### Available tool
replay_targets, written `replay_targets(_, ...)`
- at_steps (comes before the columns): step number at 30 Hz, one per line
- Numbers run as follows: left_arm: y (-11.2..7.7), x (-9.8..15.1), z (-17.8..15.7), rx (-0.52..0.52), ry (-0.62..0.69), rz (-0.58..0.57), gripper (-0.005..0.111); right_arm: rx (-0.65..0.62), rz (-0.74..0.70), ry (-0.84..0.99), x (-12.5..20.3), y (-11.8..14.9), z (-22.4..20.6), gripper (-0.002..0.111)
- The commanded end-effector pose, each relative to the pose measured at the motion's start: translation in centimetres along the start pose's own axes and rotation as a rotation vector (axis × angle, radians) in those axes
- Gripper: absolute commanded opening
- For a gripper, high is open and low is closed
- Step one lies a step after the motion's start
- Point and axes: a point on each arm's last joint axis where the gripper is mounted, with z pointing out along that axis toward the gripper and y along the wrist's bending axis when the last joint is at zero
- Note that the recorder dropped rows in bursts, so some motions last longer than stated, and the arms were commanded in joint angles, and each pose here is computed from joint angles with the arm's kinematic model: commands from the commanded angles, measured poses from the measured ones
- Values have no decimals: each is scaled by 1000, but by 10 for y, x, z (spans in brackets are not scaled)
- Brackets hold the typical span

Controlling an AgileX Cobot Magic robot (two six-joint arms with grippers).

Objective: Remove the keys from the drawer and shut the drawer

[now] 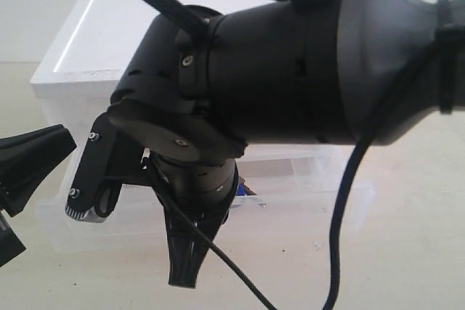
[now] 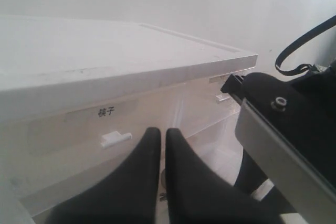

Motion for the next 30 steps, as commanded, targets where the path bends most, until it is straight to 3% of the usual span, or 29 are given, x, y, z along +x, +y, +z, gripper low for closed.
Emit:
replay_targets(1,-1,0,-1,4,-8,-12,5,-15,6,45,4,1,0,0)
replay_targets(9,4,1,-1,-56,7,-19,5,-76,-23,87,8,7,-1,0)
replay_targets(17,20,3,1,-191,67,-30,5,-80,-55,75,5,14,-3,0)
replay_targets(25,37,14,20,-186,133,-90,5,-83,-53,72,4,14,-3,0)
replay_targets(30,49,15,38,-136,59,-105,5,-116,-50,69,4,17,-3,0)
